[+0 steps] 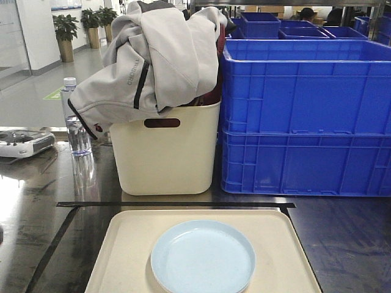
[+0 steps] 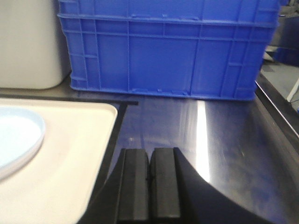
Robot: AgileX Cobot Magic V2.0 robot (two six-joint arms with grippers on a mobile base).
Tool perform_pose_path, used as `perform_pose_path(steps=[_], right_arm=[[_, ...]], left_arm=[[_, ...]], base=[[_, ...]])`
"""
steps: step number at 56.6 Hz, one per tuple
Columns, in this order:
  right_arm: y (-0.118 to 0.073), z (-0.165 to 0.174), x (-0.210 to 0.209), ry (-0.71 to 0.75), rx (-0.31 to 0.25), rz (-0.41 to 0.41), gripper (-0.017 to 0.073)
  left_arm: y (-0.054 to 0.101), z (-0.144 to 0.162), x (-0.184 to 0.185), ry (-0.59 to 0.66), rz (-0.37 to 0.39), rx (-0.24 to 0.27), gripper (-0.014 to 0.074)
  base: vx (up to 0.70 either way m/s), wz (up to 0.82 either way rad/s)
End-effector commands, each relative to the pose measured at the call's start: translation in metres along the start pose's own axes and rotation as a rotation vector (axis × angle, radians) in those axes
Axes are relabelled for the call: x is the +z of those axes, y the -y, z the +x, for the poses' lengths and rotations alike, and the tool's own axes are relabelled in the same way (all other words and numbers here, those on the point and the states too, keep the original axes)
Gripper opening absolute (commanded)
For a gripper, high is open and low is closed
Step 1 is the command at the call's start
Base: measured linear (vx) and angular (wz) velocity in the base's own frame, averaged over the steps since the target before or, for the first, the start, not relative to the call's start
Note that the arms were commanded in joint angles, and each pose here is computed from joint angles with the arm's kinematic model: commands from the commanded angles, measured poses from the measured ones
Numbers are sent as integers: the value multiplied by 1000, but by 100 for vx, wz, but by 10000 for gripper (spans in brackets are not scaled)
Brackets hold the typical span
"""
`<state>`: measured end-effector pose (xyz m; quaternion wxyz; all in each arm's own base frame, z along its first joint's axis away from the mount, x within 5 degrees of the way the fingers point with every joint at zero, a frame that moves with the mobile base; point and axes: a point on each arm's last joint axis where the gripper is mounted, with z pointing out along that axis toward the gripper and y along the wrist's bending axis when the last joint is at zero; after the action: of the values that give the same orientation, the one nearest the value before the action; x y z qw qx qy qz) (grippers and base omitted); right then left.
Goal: Grab plate from conveyor and place on tray
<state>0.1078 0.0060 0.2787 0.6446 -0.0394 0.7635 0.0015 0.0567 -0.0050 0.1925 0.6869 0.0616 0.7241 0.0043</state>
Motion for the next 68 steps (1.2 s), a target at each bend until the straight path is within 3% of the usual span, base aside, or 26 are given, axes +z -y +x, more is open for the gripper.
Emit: perform_pose_path(steps=[1, 6, 11, 14, 20, 28, 68], right_arm=[[-1, 13, -13, 118, -11, 3, -9], [-2, 49, -20, 82, -2, 10, -9], [0, 74, -25, 69, 45, 51, -9], [1, 84, -27, 75, 68, 76, -9], [1, 95, -31, 116, 65, 94, -9], [1, 92, -37, 177, 38, 98, -9], [1, 92, -37, 184, 38, 95, -9]], left_arm=[[-1, -1, 0, 72, -19, -13, -6], [-1, -1, 0, 72, -19, -13, -6], [-1, -1, 0, 72, -19, -13, -6], [-1, -1, 0, 72, -19, -13, -6], [-1, -1, 0, 72, -19, -13, -6], [-1, -1, 0, 72, -19, -13, -6], [-1, -1, 0, 72, -19, -13, -6]], base=[[0, 0], [0, 0], [0, 0], [0, 0], [0, 0], [0, 0], [0, 0]])
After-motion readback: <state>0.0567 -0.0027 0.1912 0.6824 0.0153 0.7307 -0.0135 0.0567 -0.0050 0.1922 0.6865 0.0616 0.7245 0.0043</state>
